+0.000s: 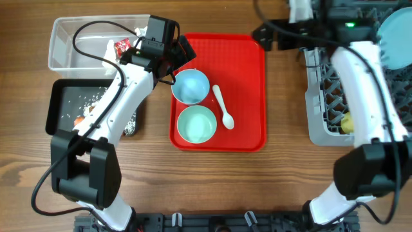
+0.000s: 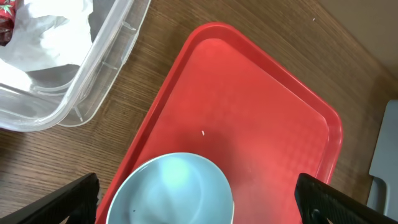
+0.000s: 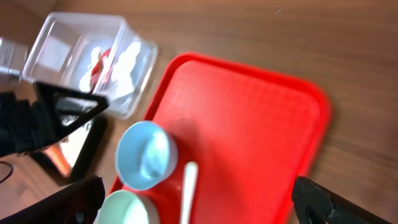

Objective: Sort waste into correct bins and load items into the dishwasher rack
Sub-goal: 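Reach the right gripper to the light blue bowl on the red tray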

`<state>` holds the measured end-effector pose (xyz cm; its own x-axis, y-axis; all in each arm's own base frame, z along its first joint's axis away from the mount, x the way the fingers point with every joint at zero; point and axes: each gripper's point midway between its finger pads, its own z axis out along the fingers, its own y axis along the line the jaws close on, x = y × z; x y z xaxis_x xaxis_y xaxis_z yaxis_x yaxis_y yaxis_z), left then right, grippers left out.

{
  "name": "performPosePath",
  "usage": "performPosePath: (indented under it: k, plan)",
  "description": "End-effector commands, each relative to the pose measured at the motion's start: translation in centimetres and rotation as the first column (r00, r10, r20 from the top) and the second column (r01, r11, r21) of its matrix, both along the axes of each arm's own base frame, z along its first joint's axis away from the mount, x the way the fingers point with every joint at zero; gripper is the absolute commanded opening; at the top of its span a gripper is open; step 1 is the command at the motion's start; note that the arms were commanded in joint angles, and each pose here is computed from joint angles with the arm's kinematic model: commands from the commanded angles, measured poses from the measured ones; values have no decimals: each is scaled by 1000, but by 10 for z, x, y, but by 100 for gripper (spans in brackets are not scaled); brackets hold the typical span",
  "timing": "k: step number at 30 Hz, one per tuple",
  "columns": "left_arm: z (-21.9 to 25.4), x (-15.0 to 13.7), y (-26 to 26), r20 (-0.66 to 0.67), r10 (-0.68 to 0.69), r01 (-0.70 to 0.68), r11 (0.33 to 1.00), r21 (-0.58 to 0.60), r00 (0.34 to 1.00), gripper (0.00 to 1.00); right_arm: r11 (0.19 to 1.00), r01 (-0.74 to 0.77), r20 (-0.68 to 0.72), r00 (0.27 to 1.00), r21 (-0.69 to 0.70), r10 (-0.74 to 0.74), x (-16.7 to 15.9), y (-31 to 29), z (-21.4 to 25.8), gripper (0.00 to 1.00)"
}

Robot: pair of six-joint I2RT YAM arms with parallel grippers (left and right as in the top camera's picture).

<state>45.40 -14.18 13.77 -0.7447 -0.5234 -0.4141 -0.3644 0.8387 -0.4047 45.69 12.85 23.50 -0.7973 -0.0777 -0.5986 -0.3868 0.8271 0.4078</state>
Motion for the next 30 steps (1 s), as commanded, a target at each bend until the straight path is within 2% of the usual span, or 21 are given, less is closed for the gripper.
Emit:
performPosePath:
  k: [1, 7, 9, 11, 15, 18, 21, 23, 25, 30]
  plan:
    - [4, 10, -2, 33, 21, -20, 1000, -19, 999, 100, 1000, 9, -85, 996, 5, -9, 0, 24, -25, 100]
    - [15, 15, 30, 40, 78, -77, 996, -39, 996, 100, 1000, -17, -197, 980, -3, 16, -8, 74, -65, 100]
    - [26, 14, 46, 45, 103, -100, 992, -71, 994, 100, 1000, -15, -236, 972, -9, 13, -10, 87, -81, 95]
    - [35, 12, 66, 49, 140, -136, 988, -80, 989, 100, 1000, -22, -280, 960, -9, 18, -13, 101, -98, 82]
    - [46, 1, 107, 29, 224, -222, 972, -74, 974, 100, 1000, -20, -355, 935, -19, 12, -21, 119, -128, 66]
    - [45, -10, 134, -7, 281, -281, 958, -63, 960, 100, 999, 0, -385, 923, -47, -19, -23, 126, -143, 47]
    - [41, -17, 150, -37, 316, -317, 947, -55, 948, 100, 996, 22, -395, 917, -82, -53, -24, 131, -156, 38]
    - [38, -21, 158, -57, 332, -335, 941, -48, 941, 100, 992, 50, -403, 910, -114, -92, -24, 132, -165, 29]
    - [38, -22, 163, -59, 345, -347, 936, -48, 937, 100, 985, 87, -410, 901, -152, -143, -25, 133, -175, 25]
    - [38, -22, 165, -59, 350, -352, 935, -48, 935, 100, 983, 75, -427, 893, -166, -141, -31, 148, -192, 27]
